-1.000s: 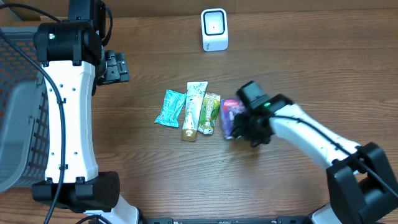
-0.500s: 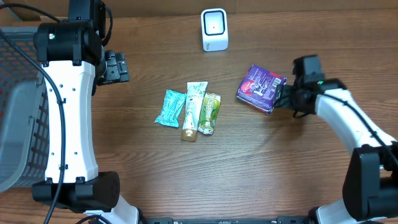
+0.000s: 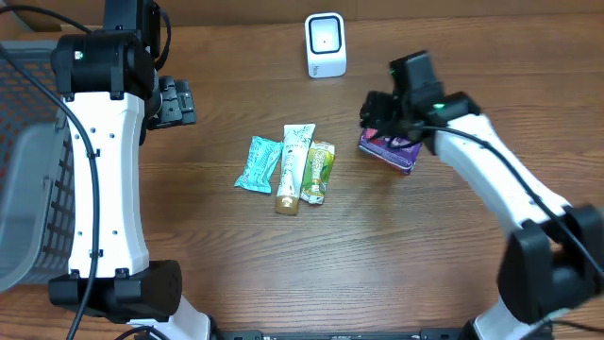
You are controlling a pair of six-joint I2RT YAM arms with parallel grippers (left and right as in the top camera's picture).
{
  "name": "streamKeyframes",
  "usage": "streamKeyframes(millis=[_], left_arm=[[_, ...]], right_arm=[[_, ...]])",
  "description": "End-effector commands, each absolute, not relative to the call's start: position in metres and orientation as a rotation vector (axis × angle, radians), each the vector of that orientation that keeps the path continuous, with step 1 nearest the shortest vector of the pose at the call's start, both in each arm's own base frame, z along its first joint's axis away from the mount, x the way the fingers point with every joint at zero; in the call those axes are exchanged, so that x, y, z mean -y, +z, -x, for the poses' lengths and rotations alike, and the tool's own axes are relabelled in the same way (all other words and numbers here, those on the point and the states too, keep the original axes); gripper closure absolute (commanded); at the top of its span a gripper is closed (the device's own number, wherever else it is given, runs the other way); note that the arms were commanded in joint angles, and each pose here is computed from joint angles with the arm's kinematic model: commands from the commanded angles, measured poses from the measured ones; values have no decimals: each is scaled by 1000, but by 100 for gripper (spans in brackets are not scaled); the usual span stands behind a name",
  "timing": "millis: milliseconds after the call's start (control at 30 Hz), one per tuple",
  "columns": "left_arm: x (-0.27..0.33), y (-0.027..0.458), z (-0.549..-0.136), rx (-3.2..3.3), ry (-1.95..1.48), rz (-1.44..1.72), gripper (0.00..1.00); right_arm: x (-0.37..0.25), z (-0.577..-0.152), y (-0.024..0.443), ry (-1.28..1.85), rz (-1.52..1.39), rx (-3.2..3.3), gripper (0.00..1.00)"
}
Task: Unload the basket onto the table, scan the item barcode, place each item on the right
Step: 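Lift the purple pack with the right gripper and rotate it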
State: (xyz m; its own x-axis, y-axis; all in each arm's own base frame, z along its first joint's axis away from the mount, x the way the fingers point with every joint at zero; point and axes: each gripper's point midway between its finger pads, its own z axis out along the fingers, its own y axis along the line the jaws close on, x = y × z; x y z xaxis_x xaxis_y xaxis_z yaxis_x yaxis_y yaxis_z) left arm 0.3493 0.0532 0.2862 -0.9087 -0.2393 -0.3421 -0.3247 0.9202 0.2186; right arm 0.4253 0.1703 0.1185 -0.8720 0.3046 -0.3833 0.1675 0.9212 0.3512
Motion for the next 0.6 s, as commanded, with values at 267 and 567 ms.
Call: streamKeyframes(millis=[267, 567], left_arm=[[-54, 296, -348, -2739, 391, 406, 0], [-54, 296, -348, -2739, 391, 406, 0]], right_arm=[[-161, -424, 55, 270, -644, -2707, 32], [-157, -367, 48, 257, 15, -3027, 20]])
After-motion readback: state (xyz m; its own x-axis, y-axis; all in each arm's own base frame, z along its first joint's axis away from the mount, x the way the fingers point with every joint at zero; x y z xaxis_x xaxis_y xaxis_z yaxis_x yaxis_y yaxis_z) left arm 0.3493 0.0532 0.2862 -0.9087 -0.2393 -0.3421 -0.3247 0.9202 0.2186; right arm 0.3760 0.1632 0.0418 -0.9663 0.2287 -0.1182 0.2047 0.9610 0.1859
